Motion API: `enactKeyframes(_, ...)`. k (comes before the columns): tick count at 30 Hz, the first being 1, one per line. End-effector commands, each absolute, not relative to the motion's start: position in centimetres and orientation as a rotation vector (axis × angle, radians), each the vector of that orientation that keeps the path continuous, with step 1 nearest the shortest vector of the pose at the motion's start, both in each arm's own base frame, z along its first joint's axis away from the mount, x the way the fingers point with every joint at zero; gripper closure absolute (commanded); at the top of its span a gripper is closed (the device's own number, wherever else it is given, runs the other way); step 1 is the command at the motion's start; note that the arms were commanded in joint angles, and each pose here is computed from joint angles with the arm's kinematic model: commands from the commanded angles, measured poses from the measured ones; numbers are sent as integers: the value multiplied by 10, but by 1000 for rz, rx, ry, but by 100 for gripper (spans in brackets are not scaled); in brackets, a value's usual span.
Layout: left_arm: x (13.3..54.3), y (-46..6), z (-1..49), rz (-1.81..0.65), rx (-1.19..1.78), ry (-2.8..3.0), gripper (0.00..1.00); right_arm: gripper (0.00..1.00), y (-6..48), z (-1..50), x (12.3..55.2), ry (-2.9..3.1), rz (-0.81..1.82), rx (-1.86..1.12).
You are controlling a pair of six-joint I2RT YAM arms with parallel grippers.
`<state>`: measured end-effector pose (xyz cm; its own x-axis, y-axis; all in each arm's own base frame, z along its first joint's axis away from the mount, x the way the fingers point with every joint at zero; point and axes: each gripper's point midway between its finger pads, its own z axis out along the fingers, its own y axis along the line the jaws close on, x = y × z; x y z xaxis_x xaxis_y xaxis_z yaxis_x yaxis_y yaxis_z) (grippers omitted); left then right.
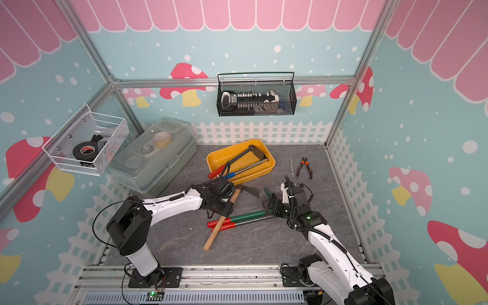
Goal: Put the small hoe into the storage box
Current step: Pick up the hoe from the center of the board.
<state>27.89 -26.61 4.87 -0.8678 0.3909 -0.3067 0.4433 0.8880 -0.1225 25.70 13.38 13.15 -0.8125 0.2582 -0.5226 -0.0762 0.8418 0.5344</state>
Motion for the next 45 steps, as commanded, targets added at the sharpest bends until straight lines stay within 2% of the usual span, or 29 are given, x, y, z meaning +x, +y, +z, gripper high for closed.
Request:
enactKeyframes(1,279,-273,41,-304,607,2787,44,1,139,127,256,2422,767,129)
enactKeyframes(28,279,-270,12,-257,611,2834,52,1,153,124,259,2430,779,108)
enactKeyframes(45,281,-271,20,-247,630,2812,75,1,149,127,260,2433,740,100)
